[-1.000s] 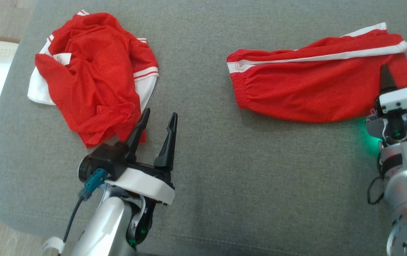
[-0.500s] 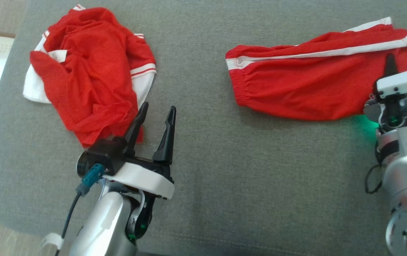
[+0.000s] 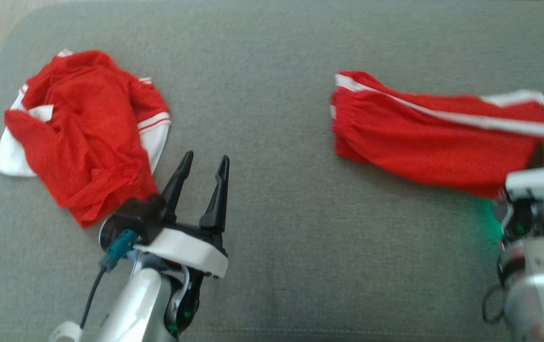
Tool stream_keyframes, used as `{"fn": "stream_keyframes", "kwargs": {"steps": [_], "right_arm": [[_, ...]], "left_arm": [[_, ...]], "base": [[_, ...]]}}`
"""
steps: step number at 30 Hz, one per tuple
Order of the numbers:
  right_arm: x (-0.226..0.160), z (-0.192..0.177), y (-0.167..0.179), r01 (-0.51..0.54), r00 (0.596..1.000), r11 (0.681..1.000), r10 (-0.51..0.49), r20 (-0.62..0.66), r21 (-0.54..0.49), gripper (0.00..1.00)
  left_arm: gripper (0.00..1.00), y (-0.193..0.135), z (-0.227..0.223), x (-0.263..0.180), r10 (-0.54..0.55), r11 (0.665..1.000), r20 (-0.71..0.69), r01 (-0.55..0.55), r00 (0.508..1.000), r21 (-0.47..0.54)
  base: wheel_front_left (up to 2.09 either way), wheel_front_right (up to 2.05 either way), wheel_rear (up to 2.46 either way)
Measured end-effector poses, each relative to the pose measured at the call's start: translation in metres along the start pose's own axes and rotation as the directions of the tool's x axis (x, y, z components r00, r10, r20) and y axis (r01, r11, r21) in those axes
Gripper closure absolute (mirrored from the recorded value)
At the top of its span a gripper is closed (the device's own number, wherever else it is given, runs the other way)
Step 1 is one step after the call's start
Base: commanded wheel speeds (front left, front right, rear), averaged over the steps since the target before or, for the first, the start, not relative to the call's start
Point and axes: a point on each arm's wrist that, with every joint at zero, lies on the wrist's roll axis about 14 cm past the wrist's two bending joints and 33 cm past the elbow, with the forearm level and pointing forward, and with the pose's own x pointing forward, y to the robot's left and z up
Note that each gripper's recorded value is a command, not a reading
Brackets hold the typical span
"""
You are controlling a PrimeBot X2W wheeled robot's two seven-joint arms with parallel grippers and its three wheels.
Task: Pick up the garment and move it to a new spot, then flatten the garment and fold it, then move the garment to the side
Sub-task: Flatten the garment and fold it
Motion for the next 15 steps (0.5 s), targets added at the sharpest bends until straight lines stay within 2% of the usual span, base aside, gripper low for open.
{"fn": "stream_keyframes", "kwargs": {"steps": [6,15], "right_arm": [[-0.031,0.037,-0.053,0.102,0.988,0.995,-0.101,0.120,-0.001,1.00],[-0.038,0.059,-0.050,0.092,0.981,0.995,-0.085,0.177,-0.030,1.00]], "left_arm": [[0.00,-0.016,0.004,-0.006,-0.038,0.999,0.011,0.038,0.999,-0.004],[0.00,-0.021,0.009,-0.010,-0.051,0.999,0.026,0.052,0.998,-0.002]], "base": [[0.00,0.00,0.00],[0.00,0.00,0.00]]}}
